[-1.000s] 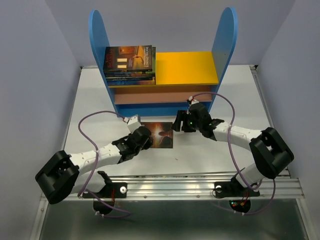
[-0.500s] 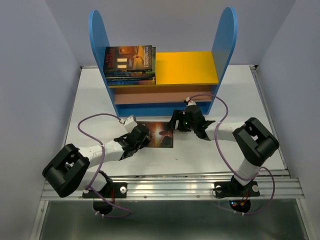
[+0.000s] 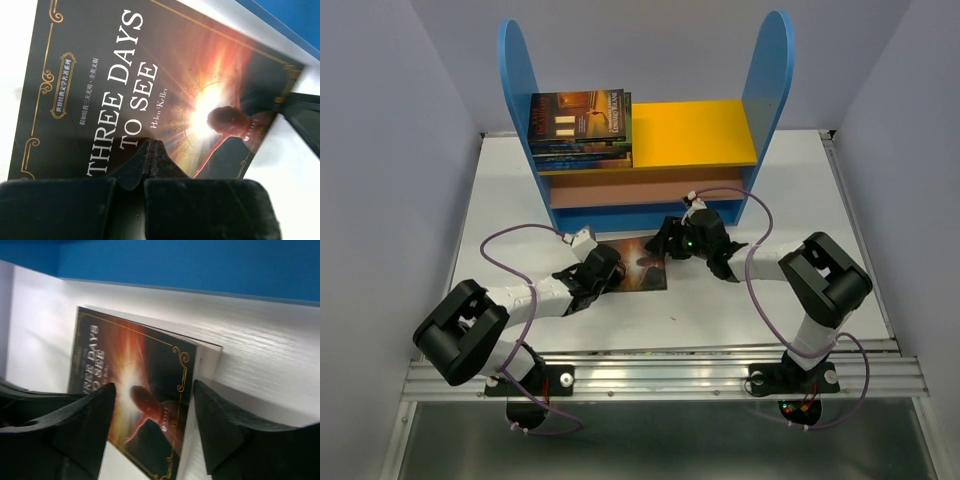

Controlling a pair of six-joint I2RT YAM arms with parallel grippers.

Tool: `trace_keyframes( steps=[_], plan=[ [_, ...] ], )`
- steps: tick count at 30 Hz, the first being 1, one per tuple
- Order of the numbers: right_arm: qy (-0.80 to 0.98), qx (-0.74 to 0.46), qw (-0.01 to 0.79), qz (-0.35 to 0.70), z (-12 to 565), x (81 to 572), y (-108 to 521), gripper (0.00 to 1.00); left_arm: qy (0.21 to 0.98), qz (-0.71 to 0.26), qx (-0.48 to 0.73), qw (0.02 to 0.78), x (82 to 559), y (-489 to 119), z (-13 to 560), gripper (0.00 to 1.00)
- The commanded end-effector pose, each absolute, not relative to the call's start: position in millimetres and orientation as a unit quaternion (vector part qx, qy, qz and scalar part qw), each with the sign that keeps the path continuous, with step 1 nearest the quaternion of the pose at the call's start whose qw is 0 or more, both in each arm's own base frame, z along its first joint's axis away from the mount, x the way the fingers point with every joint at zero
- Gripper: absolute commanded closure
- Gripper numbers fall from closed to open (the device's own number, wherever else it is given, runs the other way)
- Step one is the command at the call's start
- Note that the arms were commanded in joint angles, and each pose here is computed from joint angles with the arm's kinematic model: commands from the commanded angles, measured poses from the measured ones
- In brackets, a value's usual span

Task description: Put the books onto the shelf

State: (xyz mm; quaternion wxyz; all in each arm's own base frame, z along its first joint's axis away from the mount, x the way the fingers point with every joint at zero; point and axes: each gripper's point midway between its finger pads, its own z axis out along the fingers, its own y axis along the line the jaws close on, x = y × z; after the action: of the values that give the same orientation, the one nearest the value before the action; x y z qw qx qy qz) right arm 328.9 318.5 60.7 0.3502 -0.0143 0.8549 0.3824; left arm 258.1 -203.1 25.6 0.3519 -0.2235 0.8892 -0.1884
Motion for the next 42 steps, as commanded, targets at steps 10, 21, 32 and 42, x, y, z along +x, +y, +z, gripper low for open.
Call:
trace_keyframes(
  steps=[10, 21, 32, 42],
  plan=[
    [0.769, -0.099, 0.336, 0.534, 144, 286, 366, 0.48, 0.923, -0.133, -0.202, 0.3, 230, -185, -7, 1.0],
    [0.835, -0.145, 0.319, 0.423, 72, 300, 364, 0.78, 0.919, -0.143, -0.198, 0.31, 231, -185, 0, 1.0],
    [0.838, -0.14, 0.363, 0.382, 108, 306, 348, 0.99, 0.896, -0.231, -0.085, 0.371, 240, -217, 60, 0.92],
    [0.902, -0.065, 0.302, 0.301, 169, 299, 318, 0.99, 0.768, -0.3, 0.216, 0.523, 204, -297, 179, 0.01]
  ],
)
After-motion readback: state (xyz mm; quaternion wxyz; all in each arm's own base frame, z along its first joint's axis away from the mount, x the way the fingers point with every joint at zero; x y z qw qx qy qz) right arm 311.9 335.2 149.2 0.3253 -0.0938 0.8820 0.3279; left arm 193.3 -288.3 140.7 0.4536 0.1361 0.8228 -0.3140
